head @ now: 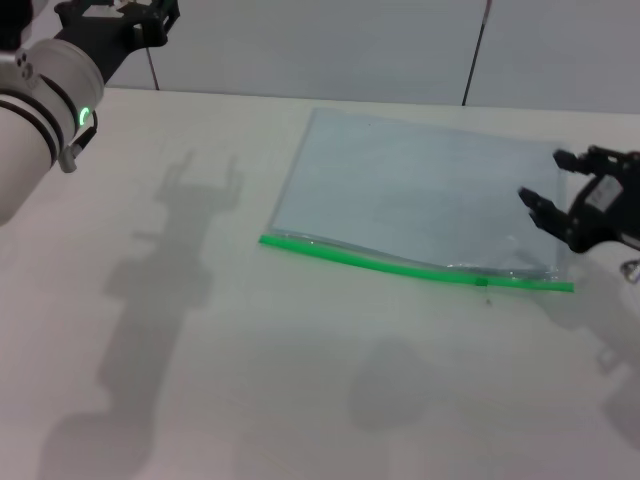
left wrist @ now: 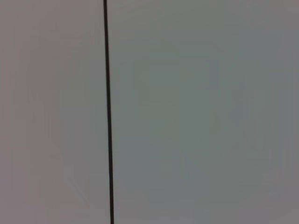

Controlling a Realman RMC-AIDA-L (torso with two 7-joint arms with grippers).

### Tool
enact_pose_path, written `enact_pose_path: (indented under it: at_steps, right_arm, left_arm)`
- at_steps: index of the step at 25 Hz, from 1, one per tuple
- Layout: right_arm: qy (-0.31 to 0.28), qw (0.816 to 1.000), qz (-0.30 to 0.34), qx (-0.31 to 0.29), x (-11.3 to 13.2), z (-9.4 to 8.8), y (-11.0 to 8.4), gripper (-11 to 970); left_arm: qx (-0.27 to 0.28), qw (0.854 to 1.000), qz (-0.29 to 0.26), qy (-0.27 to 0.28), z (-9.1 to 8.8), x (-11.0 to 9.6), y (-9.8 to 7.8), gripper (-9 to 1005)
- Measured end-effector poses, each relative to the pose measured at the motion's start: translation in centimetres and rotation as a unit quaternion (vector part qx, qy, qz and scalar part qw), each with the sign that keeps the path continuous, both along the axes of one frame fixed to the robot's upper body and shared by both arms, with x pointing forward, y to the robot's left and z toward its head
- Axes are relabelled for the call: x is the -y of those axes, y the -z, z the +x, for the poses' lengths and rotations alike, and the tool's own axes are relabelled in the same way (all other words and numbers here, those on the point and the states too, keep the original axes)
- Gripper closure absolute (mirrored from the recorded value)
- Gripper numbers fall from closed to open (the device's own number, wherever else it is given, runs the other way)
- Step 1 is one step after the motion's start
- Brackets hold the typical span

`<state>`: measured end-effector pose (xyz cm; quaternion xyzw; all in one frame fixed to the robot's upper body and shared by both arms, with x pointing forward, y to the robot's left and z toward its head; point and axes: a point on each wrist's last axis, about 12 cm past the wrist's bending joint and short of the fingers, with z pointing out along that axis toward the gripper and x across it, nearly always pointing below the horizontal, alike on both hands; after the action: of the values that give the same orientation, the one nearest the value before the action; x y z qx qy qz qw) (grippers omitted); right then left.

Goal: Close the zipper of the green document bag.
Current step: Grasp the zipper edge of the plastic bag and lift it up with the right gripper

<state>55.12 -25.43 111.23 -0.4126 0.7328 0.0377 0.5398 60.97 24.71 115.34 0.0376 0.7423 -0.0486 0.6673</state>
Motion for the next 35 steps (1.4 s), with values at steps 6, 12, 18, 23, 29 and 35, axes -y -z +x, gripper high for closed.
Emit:
enact_pose_path:
  at_steps: [6,12,18,23,29,35]
  right_arm:
    - [-0.014,0.998,-0.064,-0.006,0.2,-0.3,1.1,403]
    - [-0.025,0.994,-0.11,-0.011,0.9,-1.4,1.7,402]
    - [-0.032,0.987,-0.16,-0.003,1.4,-2.4,1.8,401]
    - [-0.037,0.981,-0.189,0.002,1.9,-2.7,2.4,400]
    - [-0.042,0.974,-0.219,0.021,1.6,-2.6,2.7,401]
    - [-0.047,0.964,-0.26,0.025,1.1,-3.2,4.8,403]
  left_arm:
    - [-0.001,1.0,-0.003,-0.003,0.1,-0.2,0.0,393]
    - [-0.005,1.0,-0.001,-0.01,-0.1,-0.7,0.4,393]
    - [-0.007,1.0,-0.004,-0.022,-0.2,-1.6,0.4,393]
    - [-0.006,1.0,-0.004,-0.026,-0.3,-1.9,0.4,393]
    - [-0.006,0.999,-0.007,-0.041,-0.6,-2.9,0.4,393]
    - [-0.005,0.999,-0.005,-0.048,-0.8,-3.4,0.4,393]
